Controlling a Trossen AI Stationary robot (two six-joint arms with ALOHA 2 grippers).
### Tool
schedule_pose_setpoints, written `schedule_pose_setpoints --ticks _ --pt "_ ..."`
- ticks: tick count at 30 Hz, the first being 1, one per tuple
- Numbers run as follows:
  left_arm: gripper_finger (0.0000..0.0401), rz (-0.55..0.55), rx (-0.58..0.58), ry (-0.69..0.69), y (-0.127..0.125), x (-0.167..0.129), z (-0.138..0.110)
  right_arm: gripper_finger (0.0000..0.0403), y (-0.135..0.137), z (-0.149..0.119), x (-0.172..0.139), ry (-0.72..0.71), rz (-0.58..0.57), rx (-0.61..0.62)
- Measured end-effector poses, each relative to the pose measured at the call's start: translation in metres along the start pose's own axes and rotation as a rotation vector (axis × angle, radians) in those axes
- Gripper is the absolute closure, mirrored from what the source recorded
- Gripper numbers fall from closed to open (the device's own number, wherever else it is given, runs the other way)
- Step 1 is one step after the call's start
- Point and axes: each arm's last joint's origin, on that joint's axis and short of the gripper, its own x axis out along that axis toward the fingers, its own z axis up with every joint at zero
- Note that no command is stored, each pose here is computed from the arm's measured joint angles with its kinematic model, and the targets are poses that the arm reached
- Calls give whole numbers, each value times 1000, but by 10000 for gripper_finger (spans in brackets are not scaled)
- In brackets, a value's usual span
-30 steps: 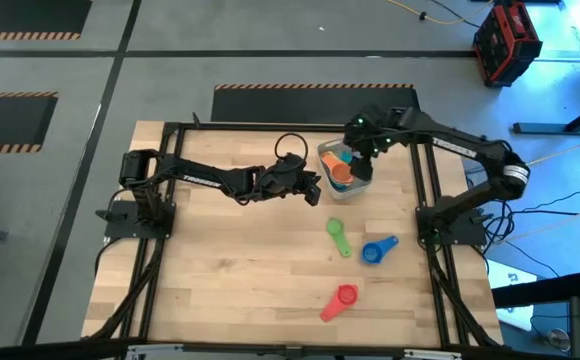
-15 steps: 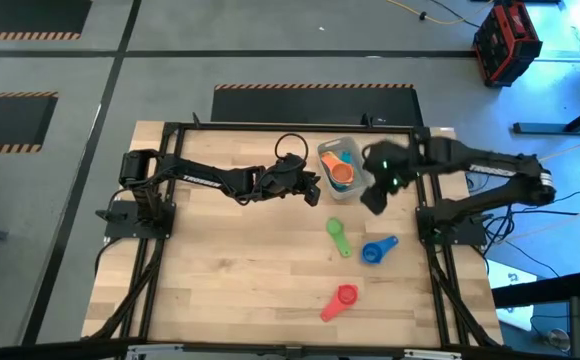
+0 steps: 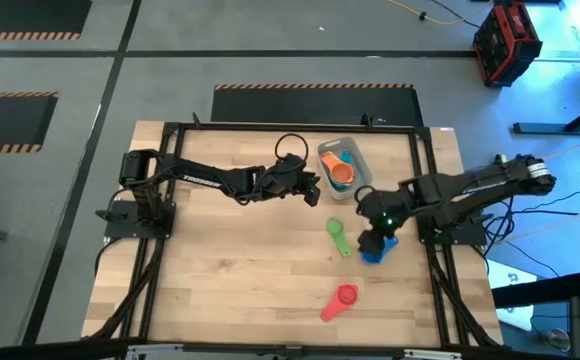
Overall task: Nest measuring cups in basket
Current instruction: Stack the blue measuring cup on top of the orange measuring cup into the gray gray bin
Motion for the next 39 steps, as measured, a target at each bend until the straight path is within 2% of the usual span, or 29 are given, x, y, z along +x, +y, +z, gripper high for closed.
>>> schedule_pose_setpoints --ticks 10,19,26,32,39 --pt "307 2 1 3 0 0 0 166 3 -38 20 173 -27 -20" --pt "307 4 2 6 0 0 -1 167 -19 -57 41 293 -110 46" --pt "307 4 2 6 0 0 -1 167 -27 -59 45 266 -165 33" --pt "307 4 2 5 0 0 -1 167 -38 -48 49 223 -168 93" --pt "307 4 2 5 0 0 -1 166 -52 -32 51 128 -188 89"
